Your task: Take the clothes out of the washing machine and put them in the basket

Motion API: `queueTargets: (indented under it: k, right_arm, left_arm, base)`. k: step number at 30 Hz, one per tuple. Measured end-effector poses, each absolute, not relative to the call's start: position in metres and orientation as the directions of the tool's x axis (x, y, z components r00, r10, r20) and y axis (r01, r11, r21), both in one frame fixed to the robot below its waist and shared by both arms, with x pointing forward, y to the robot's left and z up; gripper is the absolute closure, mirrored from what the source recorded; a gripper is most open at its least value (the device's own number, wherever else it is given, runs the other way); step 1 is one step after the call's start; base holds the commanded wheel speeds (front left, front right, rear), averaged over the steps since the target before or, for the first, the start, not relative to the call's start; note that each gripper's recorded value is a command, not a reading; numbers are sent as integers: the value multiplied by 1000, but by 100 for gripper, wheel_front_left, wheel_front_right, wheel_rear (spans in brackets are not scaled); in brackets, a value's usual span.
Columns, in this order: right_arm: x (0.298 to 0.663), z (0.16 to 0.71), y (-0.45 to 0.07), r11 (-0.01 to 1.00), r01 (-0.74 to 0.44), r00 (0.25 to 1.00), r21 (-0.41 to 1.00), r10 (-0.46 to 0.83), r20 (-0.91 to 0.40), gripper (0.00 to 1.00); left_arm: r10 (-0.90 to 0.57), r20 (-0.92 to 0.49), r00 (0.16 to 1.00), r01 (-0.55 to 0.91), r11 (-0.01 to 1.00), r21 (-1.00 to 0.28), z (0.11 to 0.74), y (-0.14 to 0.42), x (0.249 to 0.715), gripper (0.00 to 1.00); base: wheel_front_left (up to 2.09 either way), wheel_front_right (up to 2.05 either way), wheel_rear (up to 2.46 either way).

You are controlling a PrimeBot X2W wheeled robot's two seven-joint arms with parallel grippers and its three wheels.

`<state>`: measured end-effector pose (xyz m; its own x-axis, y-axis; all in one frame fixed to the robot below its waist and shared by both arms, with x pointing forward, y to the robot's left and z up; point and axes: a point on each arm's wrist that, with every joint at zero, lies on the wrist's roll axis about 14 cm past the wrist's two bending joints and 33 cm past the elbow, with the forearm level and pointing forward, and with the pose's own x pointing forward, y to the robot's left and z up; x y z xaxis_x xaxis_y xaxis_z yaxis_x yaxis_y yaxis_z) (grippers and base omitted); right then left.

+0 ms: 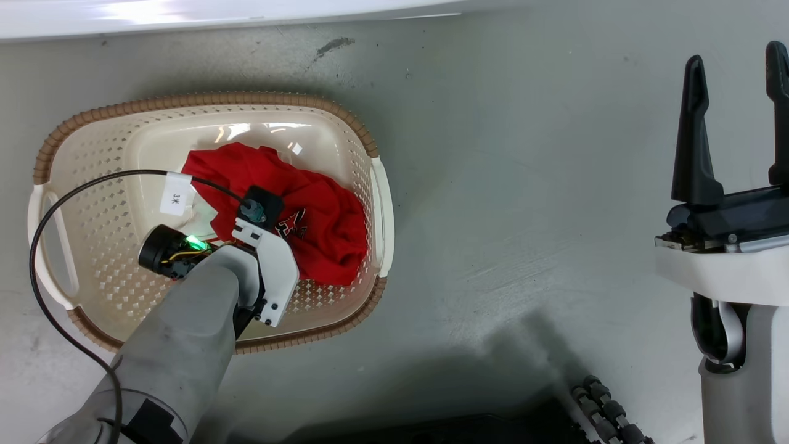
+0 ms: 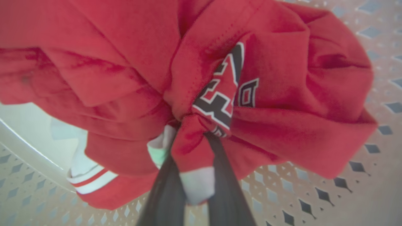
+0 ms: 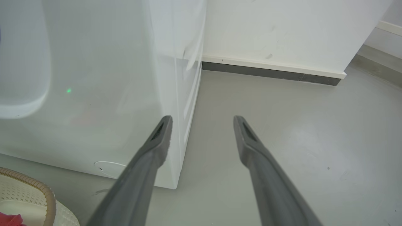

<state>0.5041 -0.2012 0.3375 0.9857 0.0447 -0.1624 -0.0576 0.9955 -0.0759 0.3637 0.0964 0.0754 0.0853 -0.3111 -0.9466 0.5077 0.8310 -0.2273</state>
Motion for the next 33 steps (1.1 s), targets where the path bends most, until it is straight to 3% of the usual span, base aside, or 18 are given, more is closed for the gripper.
queueTargets:
  k: [2, 3, 10, 23, 33]
  right_arm:
    - [505, 340, -200, 995, -61, 986, -75, 49, -157, 0]
    - [505, 342, -199, 995, -62, 987, -74, 50, -153, 0]
    - [506, 364, -196, 995, -66, 992, -70, 58, -112, 0]
    - [477, 424, -173, 992, -114, 993, -48, 112, -39, 0]
    - [443, 464, -170, 992, -113, 993, -47, 114, 13, 0]
  left_arm:
    - [-309, -947, 86, 508, 831, -225, 77, 97, 365, 94]
    - [-306, -948, 84, 504, 834, -224, 78, 97, 365, 0]
    - [-300, -946, 124, 466, 859, -211, 97, 101, 368, 0]
    - [-326, -857, 399, 375, 911, -172, 176, 107, 382, 0]
    - [-292, -698, 654, 230, 956, -184, 252, 113, 412, 0]
  base:
    - [0, 0, 0]
    - [0, 0, 0]
    - [0, 0, 0]
    - [0, 0, 0]
    - [0, 0, 0]
